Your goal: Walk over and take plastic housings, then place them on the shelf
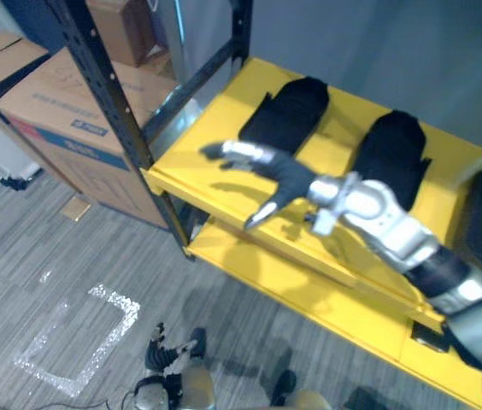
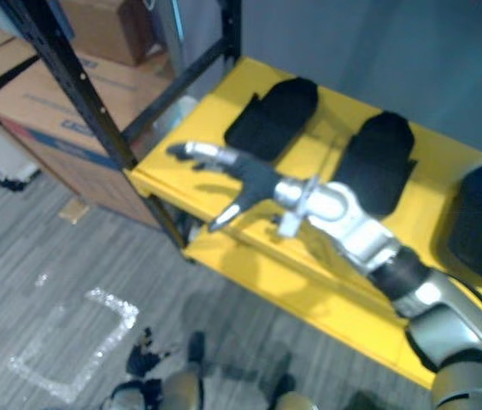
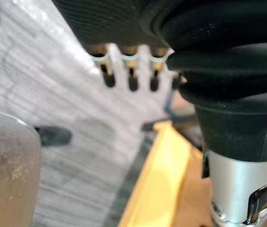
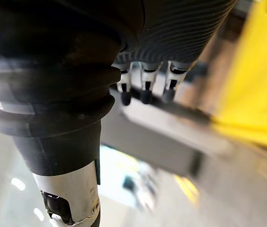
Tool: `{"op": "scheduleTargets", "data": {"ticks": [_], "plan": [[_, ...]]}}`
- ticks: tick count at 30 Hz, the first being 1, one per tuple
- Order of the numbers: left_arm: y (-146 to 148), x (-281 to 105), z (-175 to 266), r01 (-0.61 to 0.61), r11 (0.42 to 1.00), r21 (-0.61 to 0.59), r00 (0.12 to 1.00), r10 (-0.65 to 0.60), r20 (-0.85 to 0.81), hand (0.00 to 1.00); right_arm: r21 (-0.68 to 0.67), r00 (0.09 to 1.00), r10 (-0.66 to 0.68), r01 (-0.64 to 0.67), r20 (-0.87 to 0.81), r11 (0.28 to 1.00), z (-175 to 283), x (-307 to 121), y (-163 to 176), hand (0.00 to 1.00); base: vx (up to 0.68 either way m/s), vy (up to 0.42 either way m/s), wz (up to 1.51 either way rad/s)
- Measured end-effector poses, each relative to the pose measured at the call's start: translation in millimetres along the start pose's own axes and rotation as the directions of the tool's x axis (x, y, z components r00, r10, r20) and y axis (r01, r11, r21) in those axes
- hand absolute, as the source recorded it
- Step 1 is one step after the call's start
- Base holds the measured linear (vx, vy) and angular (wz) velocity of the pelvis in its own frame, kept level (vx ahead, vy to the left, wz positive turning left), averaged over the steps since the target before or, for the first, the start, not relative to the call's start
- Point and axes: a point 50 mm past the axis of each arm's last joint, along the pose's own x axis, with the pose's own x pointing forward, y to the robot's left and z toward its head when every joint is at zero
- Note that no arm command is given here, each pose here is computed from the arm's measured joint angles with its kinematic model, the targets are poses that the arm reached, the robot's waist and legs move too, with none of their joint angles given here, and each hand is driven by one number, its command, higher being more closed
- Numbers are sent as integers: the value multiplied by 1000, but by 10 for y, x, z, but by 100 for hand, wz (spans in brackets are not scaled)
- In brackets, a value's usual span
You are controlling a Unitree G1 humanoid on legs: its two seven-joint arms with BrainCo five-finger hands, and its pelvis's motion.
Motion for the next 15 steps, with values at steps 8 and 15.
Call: {"op": "scheduleTargets", "data": {"ticks": [8, 15], "plan": [[110, -74, -345, 20, 999, 46, 986, -12, -167, 0, -262, 719, -631, 694, 292, 670, 861, -1153, -1046, 0, -10, 2, -27], [162, -221, -594, 18, 999, 49, 964, -4, -264, 0, -291, 178, -852, 956, 493, 31, 1378, -2510, -1310, 0, -1, 4, -13]]}}
